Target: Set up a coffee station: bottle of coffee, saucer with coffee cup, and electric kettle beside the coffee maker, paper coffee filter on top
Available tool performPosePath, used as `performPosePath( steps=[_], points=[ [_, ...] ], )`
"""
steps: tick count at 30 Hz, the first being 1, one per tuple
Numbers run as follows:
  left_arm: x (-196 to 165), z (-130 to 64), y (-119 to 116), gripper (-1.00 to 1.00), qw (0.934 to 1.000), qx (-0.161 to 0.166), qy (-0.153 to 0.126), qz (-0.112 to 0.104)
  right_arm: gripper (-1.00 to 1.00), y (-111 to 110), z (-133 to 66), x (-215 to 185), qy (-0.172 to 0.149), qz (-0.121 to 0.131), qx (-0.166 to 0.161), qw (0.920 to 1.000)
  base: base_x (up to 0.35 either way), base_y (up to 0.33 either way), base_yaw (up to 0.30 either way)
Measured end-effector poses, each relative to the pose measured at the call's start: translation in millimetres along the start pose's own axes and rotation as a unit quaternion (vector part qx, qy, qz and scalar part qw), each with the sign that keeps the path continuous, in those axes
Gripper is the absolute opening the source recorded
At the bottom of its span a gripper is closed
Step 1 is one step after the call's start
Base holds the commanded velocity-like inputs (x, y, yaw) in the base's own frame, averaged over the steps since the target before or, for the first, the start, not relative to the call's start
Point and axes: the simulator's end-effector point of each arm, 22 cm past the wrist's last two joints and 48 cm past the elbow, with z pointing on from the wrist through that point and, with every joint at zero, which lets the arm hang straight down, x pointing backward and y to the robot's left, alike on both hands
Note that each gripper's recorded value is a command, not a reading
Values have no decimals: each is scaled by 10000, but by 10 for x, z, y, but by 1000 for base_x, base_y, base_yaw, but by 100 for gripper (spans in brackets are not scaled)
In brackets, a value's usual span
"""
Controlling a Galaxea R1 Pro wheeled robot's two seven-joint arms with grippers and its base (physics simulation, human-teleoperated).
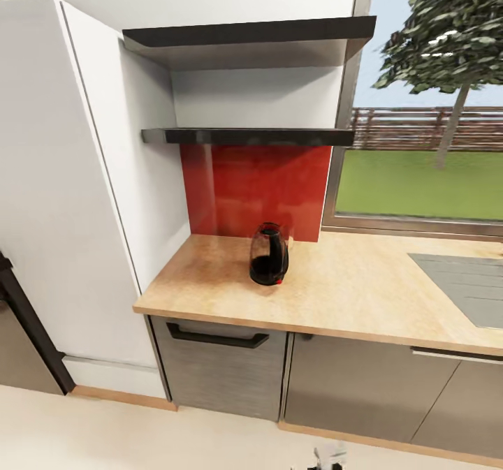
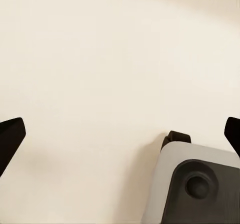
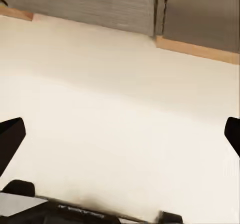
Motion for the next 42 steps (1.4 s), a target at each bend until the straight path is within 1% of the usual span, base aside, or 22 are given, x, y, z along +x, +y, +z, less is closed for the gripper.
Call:
performPosePath(
  steps=[1, 3, 5, 6, 7, 10, 11, 13, 14, 15, 20, 23, 24, 25, 27, 29, 31, 33, 34, 36, 40, 42],
  points=[
    [19, -3, -13, 100, 10000, 18, 21, 37, 100, 224, -7, -432, -697, -27, -182, 9974, 0, 0, 0],
    [41, -8, -36, 100, 10000, 35, 40, 48, 100, 434, -61, -816, -1330, -16, -346, 9905, 0, 0, 0],
    [64, -13, -37, 100, 10000, 36, 62, 50, 100, 599, -139, -1130, -1855, 7, -473, 9815, 0, 0, 0],
    [145, -33, -40, 100, 9999, 38, 123, 53, 100, 744, -235, -1427, -2291, 35, -592, 9716, 0, 0, 0],
    [203, -48, -52, 100, 9998, 47, 164, 55, 100, 825, -313, -1639, -2563, 67, -658, 9643, 0, 0, 0],
    [294, -73, -35, 100, 9997, 39, 224, 65, 100, 902, -429, -1916, -2888, 122, -693, 9548, 0, 0, 0],
    [325, -83, -22, 100, 9997, 31, 244, 68, 100, 927, -491, -2051, -3041, 156, -684, 9500, 0, 0, 0],
    [362, -94, 15, 100, 9996, 9, 268, 80, 100, 968, -657, -2370, -3400, 256, -640, 9379, 0, 0, 0],
    [392, -104, 39, 100, 9995, -4, 288, 88, 100, 1021, -825, -2635, -3702, 336, -654, 9260, 0, 0, 0],
    [398, -106, 45, 100, 9995, -6, 292, 93, 100, 1060, -930, -2781, -3870, 376, -696, 9187, 0, 0, 0],
    [410, -110, 52, 100, 9995, -10, 300, 96, 100, 1175, -1287, -3196, -4372, 442, -877, 8940, 0, 0, 0],
    [434, -118, 58, 100, 9995, -13, 313, 101, 100, 1199, -1448, -3358, -4574, 489, -906, 8833, 0, 0, 0],
    [439, -120, 60, 100, 9994, -14, 316, 101, 100, 1196, -1473, -3383, -4604, 505, -897, 8817, 0, 0, 0],
    [448, -123, 63, 100, 9994, -16, 321, 100, 100, 1187, -1551, -3459, -4696, 557, -860, 8769, 0, 0, 0],
    [451, -124, 63, 100, 9994, -15, 321, 104, 100, 1175, -1649, -3550, -4802, 618, -819, 8711, 0, 0, 0],
    [451, -124, 63, 100, 9994, -14, 319, 105, 100, 1180, -1692, -3593, -4822, 638, -808, 8700, 0, 0, 0],
    [448, -124, 62, 100, 9994, -14, 315, 103, 100, 1187, -1672, -3589, -4728, 620, -801, 8753, 62, 0, 0],
    [453, -126, 73, 100, 9994, -20, 320, 107, 100, 1211, -1528, -3552, -4315, 478, -776, 8975, 279, 0, 0],
    [455, -127, 75, 100, 9994, -21, 325, 108, 100, 1169, -1497, -3604, -4193, 394, -733, 9040, 322, 0, 0],
    [457, -127, 76, 100, 9994, -21, 328, 108, 100, 1085, -1490, -3621, -4175, 358, -673, 9055, 327, 0, 0],
    [464, -128, 78, 100, 9993, -23, 343, 108, 100, 750, -1470, -3613, -4150, 204, -445, 9085, 336, -7, 0],
    [464, -127, 75, 100, 9993, -20, 345, 108, 100, 709, -1470, -3614, -4150, 197, -413, 9087, 338, -59, 0]
  ],
)
